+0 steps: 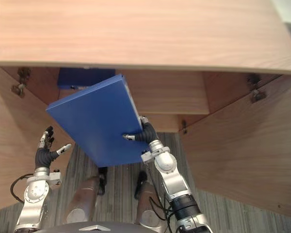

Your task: Walk over to the cabinet, pick up the folder, carry it to the office cabinet, place the folder inside the office cabinet, then close the office cabinet door

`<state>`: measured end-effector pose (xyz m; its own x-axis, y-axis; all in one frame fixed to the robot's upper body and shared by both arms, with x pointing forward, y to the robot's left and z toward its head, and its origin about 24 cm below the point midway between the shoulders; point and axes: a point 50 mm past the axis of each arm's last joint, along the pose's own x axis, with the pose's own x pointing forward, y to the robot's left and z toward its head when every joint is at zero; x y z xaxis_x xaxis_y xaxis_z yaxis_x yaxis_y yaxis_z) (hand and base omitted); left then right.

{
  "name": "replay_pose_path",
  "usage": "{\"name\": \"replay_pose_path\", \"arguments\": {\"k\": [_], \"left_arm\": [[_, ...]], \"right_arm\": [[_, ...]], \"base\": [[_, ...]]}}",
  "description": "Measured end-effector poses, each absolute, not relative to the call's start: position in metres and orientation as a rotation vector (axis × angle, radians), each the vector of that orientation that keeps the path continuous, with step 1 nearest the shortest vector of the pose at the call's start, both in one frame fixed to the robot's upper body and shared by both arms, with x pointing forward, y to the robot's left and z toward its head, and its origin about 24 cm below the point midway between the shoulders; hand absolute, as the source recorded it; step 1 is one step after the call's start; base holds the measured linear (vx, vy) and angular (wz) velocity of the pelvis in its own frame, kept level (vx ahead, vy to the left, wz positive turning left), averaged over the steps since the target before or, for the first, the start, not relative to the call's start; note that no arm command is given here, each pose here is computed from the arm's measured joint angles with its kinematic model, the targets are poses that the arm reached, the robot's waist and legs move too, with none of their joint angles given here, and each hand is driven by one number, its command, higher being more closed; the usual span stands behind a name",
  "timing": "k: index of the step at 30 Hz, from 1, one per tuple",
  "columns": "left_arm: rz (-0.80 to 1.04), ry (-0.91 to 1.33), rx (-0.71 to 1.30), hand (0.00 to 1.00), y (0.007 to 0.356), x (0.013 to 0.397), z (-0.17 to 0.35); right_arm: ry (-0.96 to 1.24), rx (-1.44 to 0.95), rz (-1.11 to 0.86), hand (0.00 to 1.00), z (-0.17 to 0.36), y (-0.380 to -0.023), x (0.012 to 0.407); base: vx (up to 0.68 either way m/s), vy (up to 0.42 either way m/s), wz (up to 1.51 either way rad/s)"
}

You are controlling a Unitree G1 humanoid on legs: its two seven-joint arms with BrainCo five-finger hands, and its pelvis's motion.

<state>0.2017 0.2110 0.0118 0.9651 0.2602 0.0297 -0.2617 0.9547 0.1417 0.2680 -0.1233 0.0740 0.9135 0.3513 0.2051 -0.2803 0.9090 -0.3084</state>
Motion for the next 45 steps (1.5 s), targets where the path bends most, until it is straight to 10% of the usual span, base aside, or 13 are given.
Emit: {"name": "replay_pose_path", "arguments": {"k": [12,45], "left_arm": [[0.302,-0.166,0.108,0.00,0.202,0.238,0.046],[0.370,-0.250,-0.201,0.00,0.192,0.255,0.065]], "right_arm": [[-0.593,-0.266,0.245,1.00,0.150,-0.116,0.272],[-0.809,0.820,-0.184,1.00,0.277,-0.205,0.344]], "base": [[-0.11,0.022,-0.08],[0.00,-0.042,0.05]]}}
